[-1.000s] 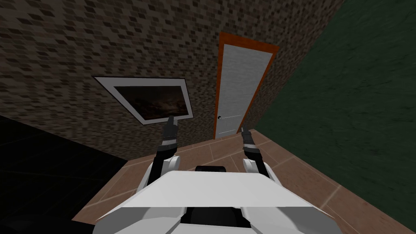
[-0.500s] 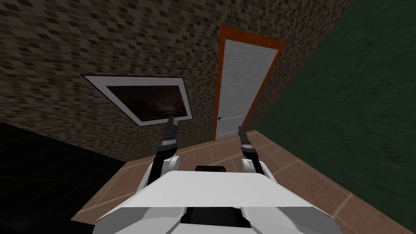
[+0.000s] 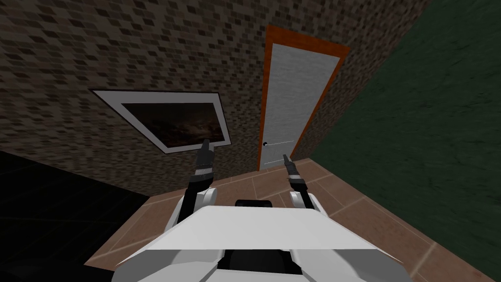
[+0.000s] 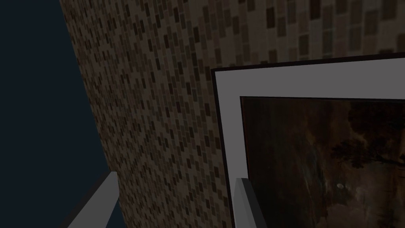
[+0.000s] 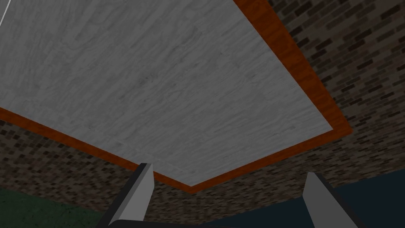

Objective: Pull the door open

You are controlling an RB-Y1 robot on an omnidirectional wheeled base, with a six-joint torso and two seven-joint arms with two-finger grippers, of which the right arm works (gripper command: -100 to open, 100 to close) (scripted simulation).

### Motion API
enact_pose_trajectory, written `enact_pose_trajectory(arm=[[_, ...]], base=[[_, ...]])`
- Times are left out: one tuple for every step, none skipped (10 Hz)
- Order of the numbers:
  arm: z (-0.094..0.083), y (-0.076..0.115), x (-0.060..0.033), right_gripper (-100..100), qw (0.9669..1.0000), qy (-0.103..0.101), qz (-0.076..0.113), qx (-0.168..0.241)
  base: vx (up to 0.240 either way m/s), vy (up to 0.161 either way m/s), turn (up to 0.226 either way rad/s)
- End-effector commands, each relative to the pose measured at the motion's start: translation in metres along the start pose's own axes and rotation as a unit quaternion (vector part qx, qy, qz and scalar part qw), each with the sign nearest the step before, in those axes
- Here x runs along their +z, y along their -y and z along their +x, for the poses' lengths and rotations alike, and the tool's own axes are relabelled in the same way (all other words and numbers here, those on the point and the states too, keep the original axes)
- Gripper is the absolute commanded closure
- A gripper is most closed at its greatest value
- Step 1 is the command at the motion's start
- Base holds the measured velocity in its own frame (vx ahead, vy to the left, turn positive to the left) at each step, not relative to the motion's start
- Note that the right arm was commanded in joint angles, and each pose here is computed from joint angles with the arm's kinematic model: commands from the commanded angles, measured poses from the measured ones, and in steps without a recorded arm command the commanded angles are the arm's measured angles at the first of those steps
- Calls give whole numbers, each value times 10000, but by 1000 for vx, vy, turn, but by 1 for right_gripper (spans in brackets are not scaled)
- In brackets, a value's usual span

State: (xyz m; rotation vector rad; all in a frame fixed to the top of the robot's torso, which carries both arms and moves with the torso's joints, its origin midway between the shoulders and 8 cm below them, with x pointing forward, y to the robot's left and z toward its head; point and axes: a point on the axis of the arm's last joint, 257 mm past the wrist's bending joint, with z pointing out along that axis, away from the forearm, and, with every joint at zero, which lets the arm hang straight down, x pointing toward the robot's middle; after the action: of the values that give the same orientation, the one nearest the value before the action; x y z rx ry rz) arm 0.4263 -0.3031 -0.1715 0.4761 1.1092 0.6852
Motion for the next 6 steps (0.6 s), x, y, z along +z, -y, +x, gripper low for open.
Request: enact_pose_trajectory(arm=[[89, 100, -28, -100, 9995, -111, 26, -288], [144, 143, -28, -100, 9988, -169, 21, -460], [174, 185, -50, -100, 9987, -204, 68, -454], [238, 240, -60, -100, 9977, -276, 77, -622], [290, 278, -60, -100, 9963, -334, 65, -792], [317, 314, -82, -100, 9962, -366, 106, -786]], base=[[90, -21, 30], [110, -19, 23], [72, -14, 6], [58, -16, 10], [76, -26, 25], [54, -18, 13]])
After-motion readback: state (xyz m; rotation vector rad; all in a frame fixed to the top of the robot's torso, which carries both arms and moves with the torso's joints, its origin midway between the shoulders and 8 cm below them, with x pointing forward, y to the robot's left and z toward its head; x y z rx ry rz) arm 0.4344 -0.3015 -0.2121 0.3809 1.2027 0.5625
